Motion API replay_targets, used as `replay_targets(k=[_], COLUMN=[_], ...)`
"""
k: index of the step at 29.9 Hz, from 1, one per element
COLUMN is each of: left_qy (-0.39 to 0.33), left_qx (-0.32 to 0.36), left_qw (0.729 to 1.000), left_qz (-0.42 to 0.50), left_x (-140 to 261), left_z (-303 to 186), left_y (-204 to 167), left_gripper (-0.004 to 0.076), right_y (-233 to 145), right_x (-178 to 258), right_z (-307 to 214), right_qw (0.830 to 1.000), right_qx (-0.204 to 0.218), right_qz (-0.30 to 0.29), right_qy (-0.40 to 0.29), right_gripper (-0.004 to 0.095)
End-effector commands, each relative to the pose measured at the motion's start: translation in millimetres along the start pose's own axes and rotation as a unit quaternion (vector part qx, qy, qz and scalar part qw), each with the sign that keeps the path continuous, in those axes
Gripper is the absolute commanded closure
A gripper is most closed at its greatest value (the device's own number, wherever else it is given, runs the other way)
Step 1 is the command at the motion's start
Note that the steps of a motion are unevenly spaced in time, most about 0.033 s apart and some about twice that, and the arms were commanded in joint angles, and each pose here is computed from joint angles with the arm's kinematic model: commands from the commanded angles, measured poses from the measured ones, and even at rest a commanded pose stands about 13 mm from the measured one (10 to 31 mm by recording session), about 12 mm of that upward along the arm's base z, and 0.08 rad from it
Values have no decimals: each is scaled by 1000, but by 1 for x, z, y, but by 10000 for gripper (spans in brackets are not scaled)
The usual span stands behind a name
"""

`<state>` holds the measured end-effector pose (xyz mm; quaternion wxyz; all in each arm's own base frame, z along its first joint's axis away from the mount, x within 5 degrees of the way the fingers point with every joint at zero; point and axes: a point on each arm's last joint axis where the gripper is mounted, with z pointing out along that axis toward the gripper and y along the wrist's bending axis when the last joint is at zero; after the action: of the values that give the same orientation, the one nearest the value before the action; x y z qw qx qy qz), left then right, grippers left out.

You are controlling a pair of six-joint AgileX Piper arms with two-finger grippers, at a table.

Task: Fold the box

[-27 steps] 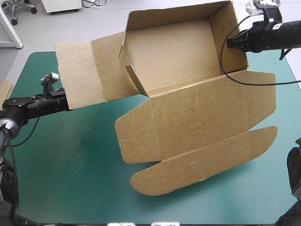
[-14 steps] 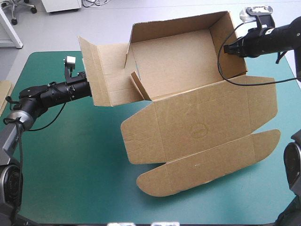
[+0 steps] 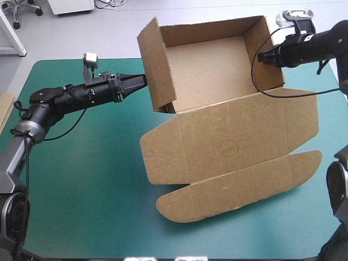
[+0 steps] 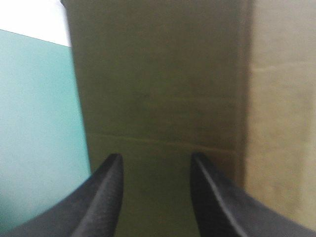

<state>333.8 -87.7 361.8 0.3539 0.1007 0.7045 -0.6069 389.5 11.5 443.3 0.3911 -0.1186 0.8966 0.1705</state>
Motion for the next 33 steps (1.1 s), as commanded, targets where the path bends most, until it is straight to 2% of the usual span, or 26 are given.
replay_targets(k=[1, 11, 22, 33], left_qy=[-5, 4, 33, 78], left_qx=[84, 99, -7, -127], left_qw=[996, 994, 994, 978], left_qz=[16, 40, 101, 148], left_x=[-8, -12, -18, -19], left_z=[2, 21, 38, 45], left_y=[-43, -68, -81, -81], left_gripper=[349, 347, 300, 278], right_y=[14, 14, 24, 51], right_x=[-14, -14, -13, -10], right_z=[-28, -28, -23, -9], right_qw=[998, 998, 998, 999], right_qx=[-4, -5, -7, 7], right_qz=[-2, 4, 17, 24], right_qy=[-67, -67, -57, -26], right_gripper=[917, 917, 917, 917])
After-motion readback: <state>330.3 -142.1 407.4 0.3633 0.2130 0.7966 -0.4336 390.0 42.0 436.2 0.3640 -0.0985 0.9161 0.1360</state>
